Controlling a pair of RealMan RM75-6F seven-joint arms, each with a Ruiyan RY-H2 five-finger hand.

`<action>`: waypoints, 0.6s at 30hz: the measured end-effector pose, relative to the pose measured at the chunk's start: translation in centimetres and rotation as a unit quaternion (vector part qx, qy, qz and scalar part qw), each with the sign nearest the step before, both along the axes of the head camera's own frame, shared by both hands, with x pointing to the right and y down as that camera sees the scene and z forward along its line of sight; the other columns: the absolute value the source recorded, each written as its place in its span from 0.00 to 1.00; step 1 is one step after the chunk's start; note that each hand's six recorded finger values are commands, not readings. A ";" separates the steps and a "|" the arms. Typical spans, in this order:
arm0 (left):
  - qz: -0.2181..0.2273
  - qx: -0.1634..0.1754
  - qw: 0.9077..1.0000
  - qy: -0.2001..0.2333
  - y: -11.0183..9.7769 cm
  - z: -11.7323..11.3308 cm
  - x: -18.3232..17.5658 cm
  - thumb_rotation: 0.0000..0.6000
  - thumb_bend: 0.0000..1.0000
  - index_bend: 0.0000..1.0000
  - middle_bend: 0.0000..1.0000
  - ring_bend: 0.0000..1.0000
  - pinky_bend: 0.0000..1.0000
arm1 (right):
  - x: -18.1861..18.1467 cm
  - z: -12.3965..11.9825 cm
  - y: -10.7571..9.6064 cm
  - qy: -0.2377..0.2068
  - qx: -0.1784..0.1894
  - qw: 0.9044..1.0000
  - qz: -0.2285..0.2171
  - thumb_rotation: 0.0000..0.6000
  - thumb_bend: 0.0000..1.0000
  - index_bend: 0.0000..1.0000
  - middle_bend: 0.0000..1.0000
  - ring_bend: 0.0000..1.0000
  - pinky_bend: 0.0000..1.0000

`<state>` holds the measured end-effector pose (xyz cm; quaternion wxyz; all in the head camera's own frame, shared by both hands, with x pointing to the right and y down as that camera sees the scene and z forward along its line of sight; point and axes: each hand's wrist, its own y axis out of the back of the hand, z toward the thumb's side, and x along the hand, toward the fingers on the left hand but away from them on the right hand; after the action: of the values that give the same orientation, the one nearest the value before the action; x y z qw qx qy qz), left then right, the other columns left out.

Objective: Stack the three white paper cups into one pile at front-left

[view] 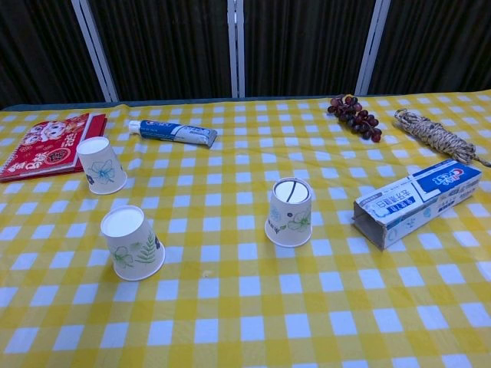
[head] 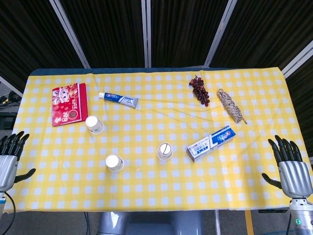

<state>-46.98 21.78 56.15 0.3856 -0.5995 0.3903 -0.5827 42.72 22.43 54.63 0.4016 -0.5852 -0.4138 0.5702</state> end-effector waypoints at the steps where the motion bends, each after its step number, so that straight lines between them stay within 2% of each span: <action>1: 0.000 0.000 1.000 0.000 0.0 0.0 0.0 1.00 0.07 0.00 0.00 0.00 0.00 | 0.0 0.0 0.0 0.000 0.001 1.000 0.001 1.00 0.01 0.00 0.00 0.00 0.00; 18: -0.004 -0.001 1.000 0.004 -0.4 0.1 -0.3 1.00 0.07 0.00 0.00 0.00 0.00 | -0.1 0.3 -0.3 -0.005 -0.002 1.000 0.002 1.00 0.01 0.01 0.00 0.00 0.00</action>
<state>-47.27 21.33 56.28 0.3810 -0.6007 0.3937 -0.5823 42.66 22.16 54.96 0.3972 -0.5878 -0.4162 0.5688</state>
